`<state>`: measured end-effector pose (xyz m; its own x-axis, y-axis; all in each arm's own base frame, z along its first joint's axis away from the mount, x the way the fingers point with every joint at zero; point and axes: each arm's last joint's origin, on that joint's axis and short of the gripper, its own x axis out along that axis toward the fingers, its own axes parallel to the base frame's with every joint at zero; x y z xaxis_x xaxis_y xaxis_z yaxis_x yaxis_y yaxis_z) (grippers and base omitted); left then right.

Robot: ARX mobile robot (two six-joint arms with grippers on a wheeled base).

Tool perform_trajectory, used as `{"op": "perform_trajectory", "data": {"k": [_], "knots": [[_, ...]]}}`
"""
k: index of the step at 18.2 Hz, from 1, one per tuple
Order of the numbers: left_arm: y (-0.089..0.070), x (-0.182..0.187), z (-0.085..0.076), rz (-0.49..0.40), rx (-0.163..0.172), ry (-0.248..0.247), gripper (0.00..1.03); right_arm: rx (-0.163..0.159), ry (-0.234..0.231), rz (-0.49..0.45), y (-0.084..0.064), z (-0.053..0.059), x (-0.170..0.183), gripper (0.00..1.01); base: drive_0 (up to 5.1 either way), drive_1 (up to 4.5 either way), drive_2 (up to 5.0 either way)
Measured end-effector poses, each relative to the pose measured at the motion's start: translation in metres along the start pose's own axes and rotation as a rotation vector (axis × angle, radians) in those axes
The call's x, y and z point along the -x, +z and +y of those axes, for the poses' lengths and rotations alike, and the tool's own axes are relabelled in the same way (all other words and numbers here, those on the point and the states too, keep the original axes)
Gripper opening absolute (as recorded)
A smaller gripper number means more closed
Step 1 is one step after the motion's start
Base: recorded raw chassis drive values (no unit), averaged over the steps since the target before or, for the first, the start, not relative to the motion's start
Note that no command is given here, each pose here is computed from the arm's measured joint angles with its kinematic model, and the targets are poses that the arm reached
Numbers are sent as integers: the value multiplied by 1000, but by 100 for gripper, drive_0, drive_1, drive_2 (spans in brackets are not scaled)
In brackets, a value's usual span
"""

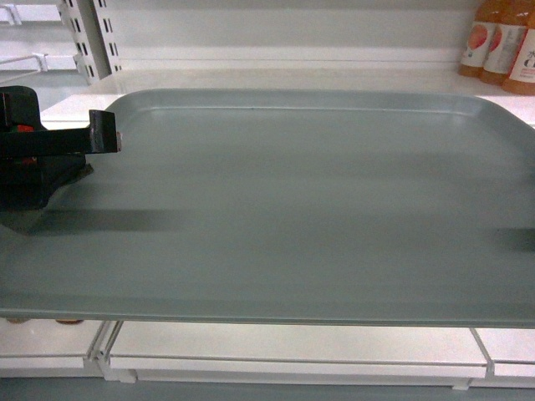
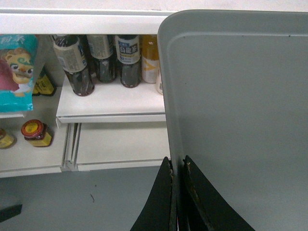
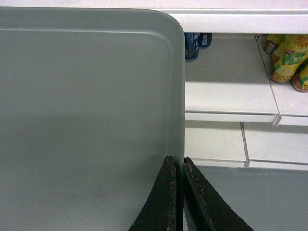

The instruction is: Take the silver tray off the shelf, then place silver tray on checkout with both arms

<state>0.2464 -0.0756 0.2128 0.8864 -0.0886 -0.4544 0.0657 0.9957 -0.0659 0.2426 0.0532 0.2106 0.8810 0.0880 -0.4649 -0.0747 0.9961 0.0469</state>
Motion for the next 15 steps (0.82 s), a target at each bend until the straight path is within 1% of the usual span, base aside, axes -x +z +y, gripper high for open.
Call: {"op": "perform_trajectory", "data": {"k": [15], "knots": [[0,0,0,-1,0,1,3,2,0,-3,0,0,0,2,9,-404,423]]}}
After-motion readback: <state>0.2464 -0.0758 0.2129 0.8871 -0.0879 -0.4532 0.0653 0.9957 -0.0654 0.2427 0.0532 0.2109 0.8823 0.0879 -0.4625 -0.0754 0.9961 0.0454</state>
